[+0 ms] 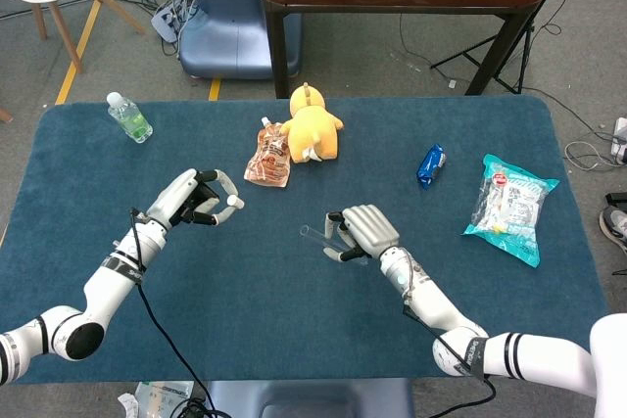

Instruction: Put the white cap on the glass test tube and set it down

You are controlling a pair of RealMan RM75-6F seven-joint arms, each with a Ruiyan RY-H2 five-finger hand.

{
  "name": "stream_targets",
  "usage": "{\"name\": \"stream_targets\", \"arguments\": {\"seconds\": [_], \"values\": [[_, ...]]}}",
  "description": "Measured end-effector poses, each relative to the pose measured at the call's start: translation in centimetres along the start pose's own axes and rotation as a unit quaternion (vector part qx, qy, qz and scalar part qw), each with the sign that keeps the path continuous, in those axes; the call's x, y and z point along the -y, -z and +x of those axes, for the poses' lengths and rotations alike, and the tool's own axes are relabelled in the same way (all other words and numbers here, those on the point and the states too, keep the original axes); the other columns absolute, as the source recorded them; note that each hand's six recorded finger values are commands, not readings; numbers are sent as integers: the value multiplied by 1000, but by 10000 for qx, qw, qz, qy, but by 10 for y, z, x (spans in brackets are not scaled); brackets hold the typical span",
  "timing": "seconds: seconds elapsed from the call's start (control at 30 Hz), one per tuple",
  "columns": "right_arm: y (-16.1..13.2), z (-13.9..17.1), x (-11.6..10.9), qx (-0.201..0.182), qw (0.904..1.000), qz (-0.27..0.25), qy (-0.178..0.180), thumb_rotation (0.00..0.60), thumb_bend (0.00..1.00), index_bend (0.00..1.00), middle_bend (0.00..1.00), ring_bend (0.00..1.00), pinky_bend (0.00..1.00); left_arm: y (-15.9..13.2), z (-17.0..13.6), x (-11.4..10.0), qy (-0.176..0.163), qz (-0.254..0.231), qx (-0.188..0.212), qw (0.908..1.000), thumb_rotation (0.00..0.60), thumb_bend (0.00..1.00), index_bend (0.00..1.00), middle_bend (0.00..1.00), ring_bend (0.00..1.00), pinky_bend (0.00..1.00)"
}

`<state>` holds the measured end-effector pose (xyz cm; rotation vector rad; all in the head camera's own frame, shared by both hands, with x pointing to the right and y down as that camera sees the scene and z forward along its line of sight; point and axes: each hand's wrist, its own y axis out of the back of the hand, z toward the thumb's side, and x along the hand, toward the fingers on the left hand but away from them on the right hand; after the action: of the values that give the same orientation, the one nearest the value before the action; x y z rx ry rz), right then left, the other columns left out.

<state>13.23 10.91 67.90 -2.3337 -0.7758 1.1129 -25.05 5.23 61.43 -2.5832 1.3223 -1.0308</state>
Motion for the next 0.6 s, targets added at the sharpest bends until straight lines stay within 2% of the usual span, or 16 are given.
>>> {"name": "stream_targets", "arguments": {"seconds": [0.1,0.3,0.6], "values": [[-7,-7,0,-135,9996,-159,196,600,639,643,882,1000,1000,-4,-2,-6,-80,-180,10,9998,600,320,534,1000,1000,1000],[-16,-20,2,-327,9971,-422,546,600,648,648,882,1000,1000,-10,-7,-10,-166,-236,92,9995,600,320,534,1000,1000,1000],[-28,-33,6,-540,9931,-768,709,600,647,649,882,1000,1000,-18,-11,3,-72,-258,257,9993,600,320,535,1000,1000,1000]]}}
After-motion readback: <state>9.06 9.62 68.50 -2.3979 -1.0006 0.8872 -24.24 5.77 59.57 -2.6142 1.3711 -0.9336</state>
